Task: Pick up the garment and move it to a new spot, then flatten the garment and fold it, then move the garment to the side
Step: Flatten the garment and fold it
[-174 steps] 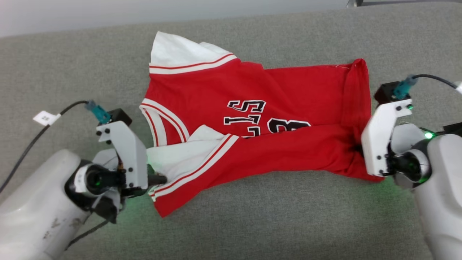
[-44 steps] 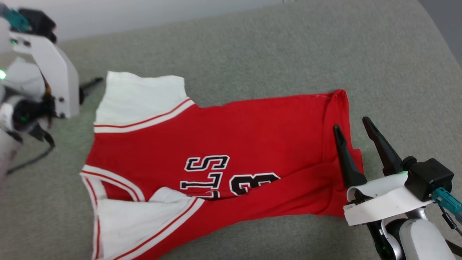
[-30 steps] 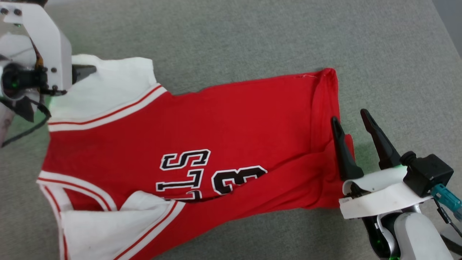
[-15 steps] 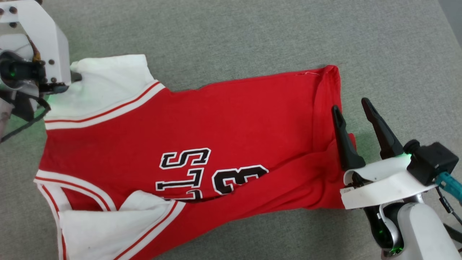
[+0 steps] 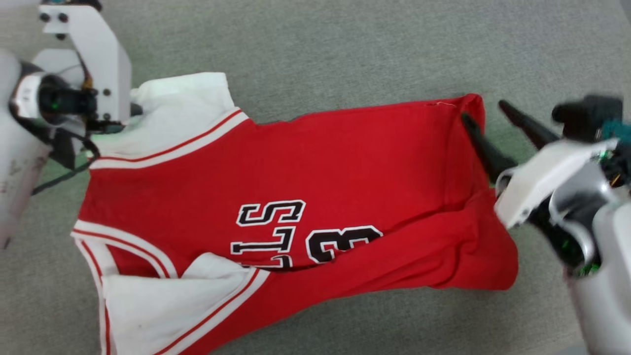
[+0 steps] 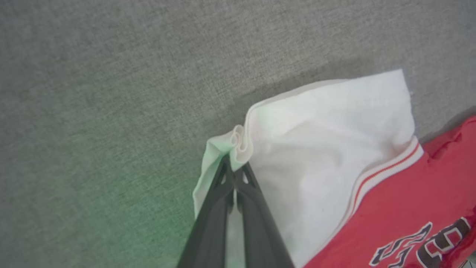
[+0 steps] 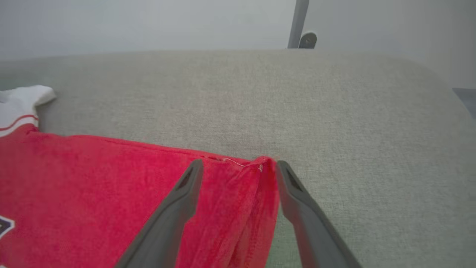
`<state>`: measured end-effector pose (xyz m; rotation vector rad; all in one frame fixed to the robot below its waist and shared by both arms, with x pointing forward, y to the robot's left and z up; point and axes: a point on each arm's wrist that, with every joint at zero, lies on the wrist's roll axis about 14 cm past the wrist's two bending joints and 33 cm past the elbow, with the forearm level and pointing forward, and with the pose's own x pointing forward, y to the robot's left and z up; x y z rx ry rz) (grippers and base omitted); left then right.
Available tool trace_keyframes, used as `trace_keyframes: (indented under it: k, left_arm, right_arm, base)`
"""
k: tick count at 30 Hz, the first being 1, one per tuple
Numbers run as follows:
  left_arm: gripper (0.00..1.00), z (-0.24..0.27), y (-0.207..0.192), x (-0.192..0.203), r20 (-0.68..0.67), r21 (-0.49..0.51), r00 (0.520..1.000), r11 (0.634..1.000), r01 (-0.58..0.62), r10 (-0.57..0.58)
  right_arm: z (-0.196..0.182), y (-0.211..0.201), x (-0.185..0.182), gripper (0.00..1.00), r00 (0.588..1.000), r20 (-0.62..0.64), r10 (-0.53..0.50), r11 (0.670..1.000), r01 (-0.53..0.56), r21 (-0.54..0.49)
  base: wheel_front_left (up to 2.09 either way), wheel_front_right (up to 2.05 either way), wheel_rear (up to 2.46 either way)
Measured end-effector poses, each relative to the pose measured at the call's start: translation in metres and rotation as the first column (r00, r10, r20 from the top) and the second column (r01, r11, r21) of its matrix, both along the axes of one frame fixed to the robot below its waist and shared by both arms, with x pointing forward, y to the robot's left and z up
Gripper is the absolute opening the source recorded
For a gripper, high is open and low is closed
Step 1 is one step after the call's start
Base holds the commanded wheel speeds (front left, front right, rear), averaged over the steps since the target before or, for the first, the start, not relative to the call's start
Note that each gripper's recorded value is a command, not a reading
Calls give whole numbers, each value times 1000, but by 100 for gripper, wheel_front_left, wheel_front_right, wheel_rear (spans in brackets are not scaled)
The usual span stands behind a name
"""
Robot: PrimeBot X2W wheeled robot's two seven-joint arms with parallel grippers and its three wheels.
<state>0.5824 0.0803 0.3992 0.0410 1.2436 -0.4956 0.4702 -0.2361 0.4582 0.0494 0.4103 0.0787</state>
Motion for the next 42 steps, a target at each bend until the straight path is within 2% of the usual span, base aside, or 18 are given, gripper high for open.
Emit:
trace_keyframes:
  k: [3,6,12,14,18,23,24,25,26,31,42]
  left_arm:
    - [0,3,-1,-2,4,-4,1000,1000,8,-8]
    - [0,6,-1,-3,10,-6,1000,1000,14,-14]
    - [0,5,0,-2,22,-11,1000,1000,20,-20]
    - [0,4,0,-1,26,-14,999,1000,20,-20]
    - [0,2,1,0,28,-19,1000,1000,15,-15]
    - [0,2,1,3,36,-28,999,1000,7,-6]
    - [0,2,1,4,38,-29,999,1000,5,-4]
    - [0,2,1,4,39,-31,999,1000,4,-3]
    - [0,1,1,4,39,-33,999,999,2,0]
    - [0,3,2,5,63,-54,998,999,-5,8]
    - [0,47,21,4,173,-125,981,990,-72,93]
  right_arm:
    - [-6,-1,12,100,994,-111,23,1000,-24,-16]
    - [-18,-2,19,100,968,-248,37,999,-44,-20]
    - [-43,9,23,100,872,-483,79,996,-90,-1]
    - [-55,8,18,100,818,-569,79,996,-90,8]
    - [-57,6,20,100,753,-654,73,995,-101,-4]
    - [-57,0,26,100,714,-699,41,993,-110,-53]
    - [-58,-1,27,65,708,-706,35,992,-108,-60]
    - [-58,-1,28,4,706,-708,34,992,-108,-60]
    - [-59,-1,29,0,704,-710,32,992,-107,-63]
    - [-57,4,38,0,731,-681,39,993,-103,-53]
    - [-12,11,57,0,876,-475,86,992,-122,-44]
  base:
    - [0,0,0]
    - [0,0,0]
    - [0,0,0]
    - [0,0,0]
    - [0,0,0]
    - [0,0,0]
    - [0,0,0]
    - [0,0,0]
    - [0,0,0]
    - [0,0,0]
    - [0,0,0]
